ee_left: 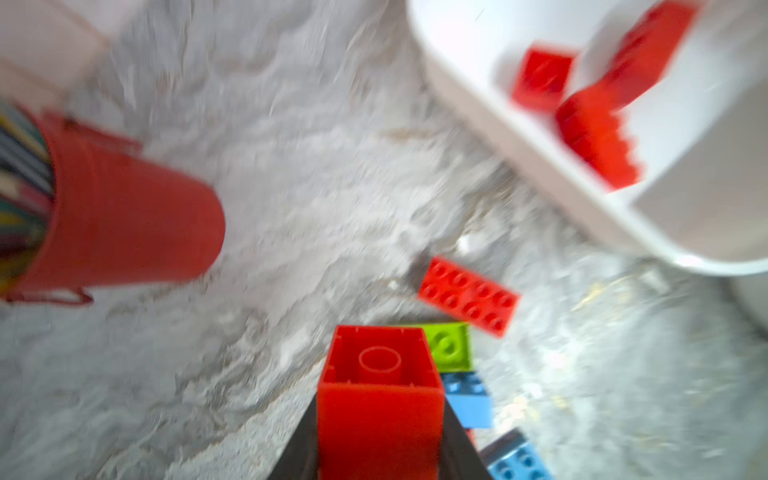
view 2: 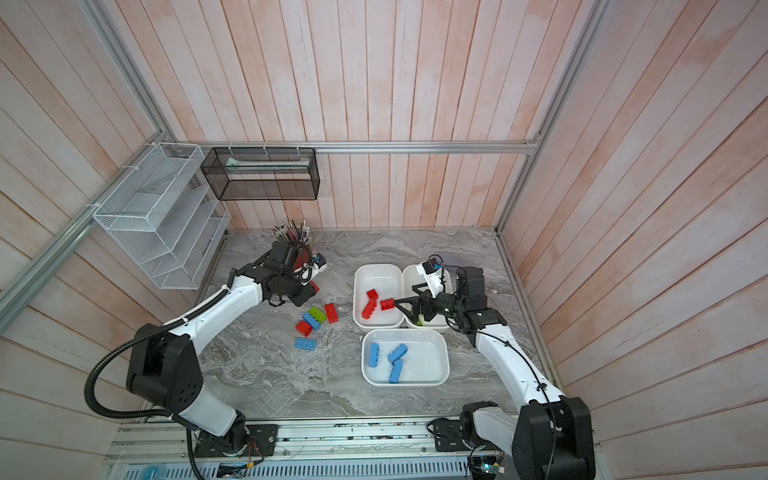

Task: Sort the legos into containers by color
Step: 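Carry the red brick with the left gripper into the red-brick bin and release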

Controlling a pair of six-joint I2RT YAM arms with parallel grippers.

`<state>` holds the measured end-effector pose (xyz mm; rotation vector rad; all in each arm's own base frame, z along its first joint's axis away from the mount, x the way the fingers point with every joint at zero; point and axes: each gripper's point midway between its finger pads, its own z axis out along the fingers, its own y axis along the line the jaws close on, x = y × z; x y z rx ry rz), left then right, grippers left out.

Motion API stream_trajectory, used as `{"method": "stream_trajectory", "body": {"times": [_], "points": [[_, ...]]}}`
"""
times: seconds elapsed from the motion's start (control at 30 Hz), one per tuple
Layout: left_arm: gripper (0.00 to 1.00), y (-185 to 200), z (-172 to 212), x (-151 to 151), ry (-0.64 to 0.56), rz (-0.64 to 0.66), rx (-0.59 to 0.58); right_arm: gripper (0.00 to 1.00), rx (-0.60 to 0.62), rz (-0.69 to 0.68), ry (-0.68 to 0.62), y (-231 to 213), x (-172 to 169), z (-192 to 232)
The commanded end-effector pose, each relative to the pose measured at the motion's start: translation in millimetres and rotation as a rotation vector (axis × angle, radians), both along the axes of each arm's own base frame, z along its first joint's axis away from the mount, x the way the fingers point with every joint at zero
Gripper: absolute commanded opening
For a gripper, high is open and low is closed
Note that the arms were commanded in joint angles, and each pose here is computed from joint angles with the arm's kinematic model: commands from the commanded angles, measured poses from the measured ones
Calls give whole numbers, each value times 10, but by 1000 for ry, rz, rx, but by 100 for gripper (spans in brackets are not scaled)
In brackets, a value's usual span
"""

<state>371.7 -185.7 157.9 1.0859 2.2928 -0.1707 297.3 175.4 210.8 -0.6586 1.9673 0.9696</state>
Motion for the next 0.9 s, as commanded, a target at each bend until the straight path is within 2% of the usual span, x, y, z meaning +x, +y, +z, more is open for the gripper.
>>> {"method": "stream_trajectory", "body": {"times": [0.0, 0.07, 0.17, 0.27, 0.43, 0.5, 0.57, 0.67, 0.73, 0.77, 0.87], "points": [[28, -627, 234, -299, 48, -104, -192, 98, 4, -28, -10, -89, 9, 100], [28, -991, 309, -376, 57, -167, -280, 98, 5, -52, -14, -149, 33, 128], [27, -1366, 249, -363, 78, -198, -353, 98, 9, -73, -22, -203, 49, 170], [28, -1618, 14, -332, 109, -212, -315, 98, 3, -77, -27, -215, 43, 202], [29, -1812, -297, -260, 139, -220, -257, 98, -1, -74, -28, -217, 6, 205], [37, -1853, -282, -254, 141, -229, -262, 98, -1, -72, -23, -217, -9, 193], [56, -1848, -255, -255, 133, -238, -263, 98, 2, -64, -20, -209, -32, 183], [73, -1736, -180, -222, 106, -210, -241, 98, 11, -45, -20, -186, -66, 185], [80, -1594, -45, -191, 86, -179, -250, 98, 15, -34, -30, -163, -92, 204], [97, -1505, 62, -172, 73, -157, -271, 98, 16, -30, -33, -148, -98, 208], [100, -1231, 340, -186, 51, -103, -319, 98, 14, 0, -36, -42, -116, 223]]}}
